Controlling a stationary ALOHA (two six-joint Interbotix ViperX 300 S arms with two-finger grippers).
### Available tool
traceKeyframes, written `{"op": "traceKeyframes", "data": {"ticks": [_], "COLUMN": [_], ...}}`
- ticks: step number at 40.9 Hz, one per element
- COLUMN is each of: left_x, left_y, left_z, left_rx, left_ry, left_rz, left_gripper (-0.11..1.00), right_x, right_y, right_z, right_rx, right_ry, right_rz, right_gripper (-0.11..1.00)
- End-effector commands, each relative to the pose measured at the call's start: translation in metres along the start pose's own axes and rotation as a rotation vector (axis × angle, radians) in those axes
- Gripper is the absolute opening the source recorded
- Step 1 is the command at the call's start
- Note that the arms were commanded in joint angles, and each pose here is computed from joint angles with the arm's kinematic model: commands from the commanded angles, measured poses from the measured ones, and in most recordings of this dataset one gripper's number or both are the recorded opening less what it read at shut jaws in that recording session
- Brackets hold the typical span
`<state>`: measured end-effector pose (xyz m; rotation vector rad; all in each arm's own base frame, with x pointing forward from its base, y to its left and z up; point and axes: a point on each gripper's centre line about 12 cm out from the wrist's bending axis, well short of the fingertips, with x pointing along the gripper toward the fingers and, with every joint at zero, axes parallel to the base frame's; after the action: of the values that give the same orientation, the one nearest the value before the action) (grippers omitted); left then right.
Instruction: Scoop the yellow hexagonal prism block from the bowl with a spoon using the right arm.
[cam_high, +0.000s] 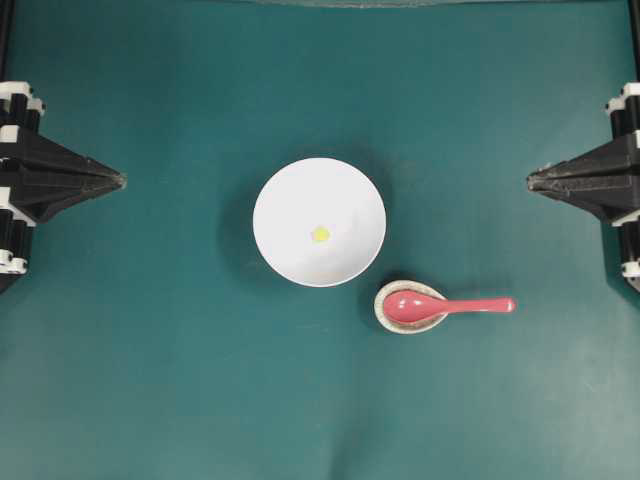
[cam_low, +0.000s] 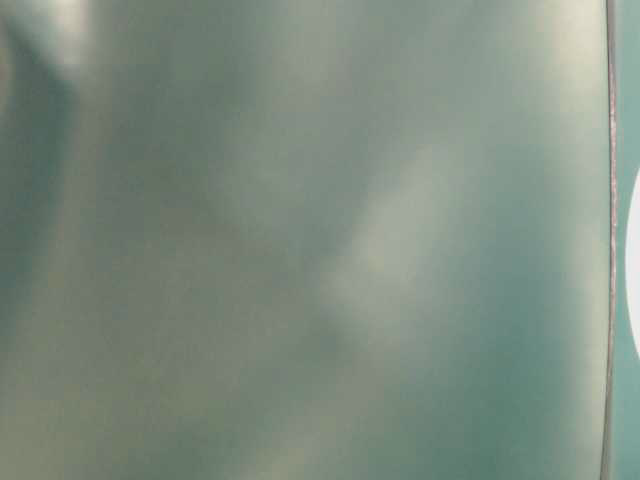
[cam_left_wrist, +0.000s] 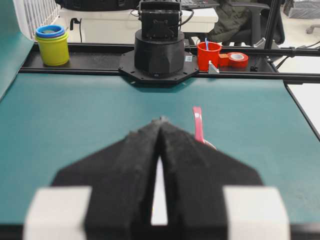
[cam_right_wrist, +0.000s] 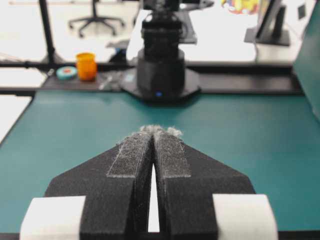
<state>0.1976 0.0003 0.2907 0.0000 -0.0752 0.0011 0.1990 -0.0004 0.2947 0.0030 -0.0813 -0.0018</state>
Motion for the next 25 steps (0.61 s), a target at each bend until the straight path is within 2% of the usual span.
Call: {"op": "traceKeyframes", "data": {"ticks": [1, 16, 19, 25], "left_x": [0.0033, 0.0033, 0.0034, 0.0034], "left_y": [-0.0009, 0.0007, 0.0004, 0.0004], "left_z": [0.0058, 0.0041, 0.0048, 0.0048], "left_rx": [0.030, 0.029, 0.030, 0.030], "left_ry": [0.000, 0.014, 0.012, 0.012], "left_rz": [-0.007, 0.002, 0.000, 0.000], "left_gripper": [-0.01, -0.01, -0.01, -0.01], "right_x": [0.0034, 0.0051, 0.0048, 0.0054], "right_y": [-0.0001, -0.0001, -0.0001, -0.0001], "right_z": [0.0035, 0.0016, 0.0014, -0.0002], "right_rx": [0.009, 0.026, 0.027, 0.027], "right_ry": [-0.003, 0.012, 0.015, 0.021], "right_rz": [-0.001, -0.001, -0.001, -0.001], "right_gripper": [-0.02, 0.00, 0.07, 0.31]}}
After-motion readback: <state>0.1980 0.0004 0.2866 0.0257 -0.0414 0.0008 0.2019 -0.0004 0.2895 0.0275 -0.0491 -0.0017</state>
